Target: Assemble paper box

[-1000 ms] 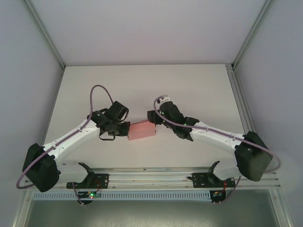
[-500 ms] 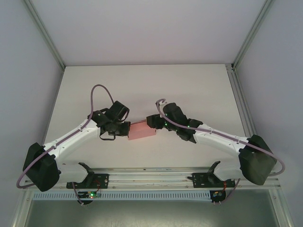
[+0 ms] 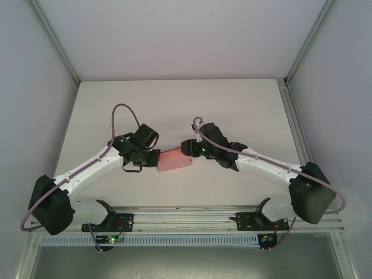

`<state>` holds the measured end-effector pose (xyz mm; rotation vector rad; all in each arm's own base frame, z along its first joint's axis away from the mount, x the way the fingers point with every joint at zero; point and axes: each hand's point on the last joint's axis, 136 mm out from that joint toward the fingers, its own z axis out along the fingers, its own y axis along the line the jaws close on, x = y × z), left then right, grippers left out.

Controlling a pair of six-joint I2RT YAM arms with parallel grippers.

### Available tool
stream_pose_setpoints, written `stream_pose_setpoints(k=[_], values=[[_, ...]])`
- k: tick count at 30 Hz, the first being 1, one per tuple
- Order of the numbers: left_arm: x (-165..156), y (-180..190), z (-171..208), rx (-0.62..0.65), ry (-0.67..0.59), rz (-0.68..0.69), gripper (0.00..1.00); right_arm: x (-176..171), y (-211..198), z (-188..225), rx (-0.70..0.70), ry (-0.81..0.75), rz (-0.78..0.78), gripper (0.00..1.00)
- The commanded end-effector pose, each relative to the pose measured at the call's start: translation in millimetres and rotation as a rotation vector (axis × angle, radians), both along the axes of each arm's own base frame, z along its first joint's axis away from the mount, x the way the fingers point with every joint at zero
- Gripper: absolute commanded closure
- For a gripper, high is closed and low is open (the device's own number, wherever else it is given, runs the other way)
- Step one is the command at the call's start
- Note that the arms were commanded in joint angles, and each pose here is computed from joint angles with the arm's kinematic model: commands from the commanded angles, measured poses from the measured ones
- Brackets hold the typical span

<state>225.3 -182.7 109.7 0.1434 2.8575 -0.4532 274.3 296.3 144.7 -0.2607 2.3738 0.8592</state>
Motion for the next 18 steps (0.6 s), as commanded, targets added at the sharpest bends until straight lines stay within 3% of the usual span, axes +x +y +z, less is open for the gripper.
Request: stream_pose_setpoints(k=[1,5,8,12,18], values=[[-29.0,22.2,-43.7,0.145,0.158,-0.019,1.0,-21.2,24.6,-2.4,0.082,0.098,0.105,0.61],[-28.2,21.4,-44.5,0.148,0.167,-0.018,1.0,-26.3,37.3,9.3,0.181,0.125,0.148,0.61],[-26.4,20.1,-43.8,0.145,0.163,-0.019,1.0,-25.6,34.4,6.3,0.166,0.142,0.135,0.62],[-26.0,19.4,-43.5,0.143,0.162,-0.016,1.0,-27.9,33.4,5.5,0.187,0.176,0.141,0.73],[-25.8,20.6,-42.0,0.149,0.158,-0.017,1.0,-31.6,19.1,-18.6,0.074,0.213,0.11,0.78]])
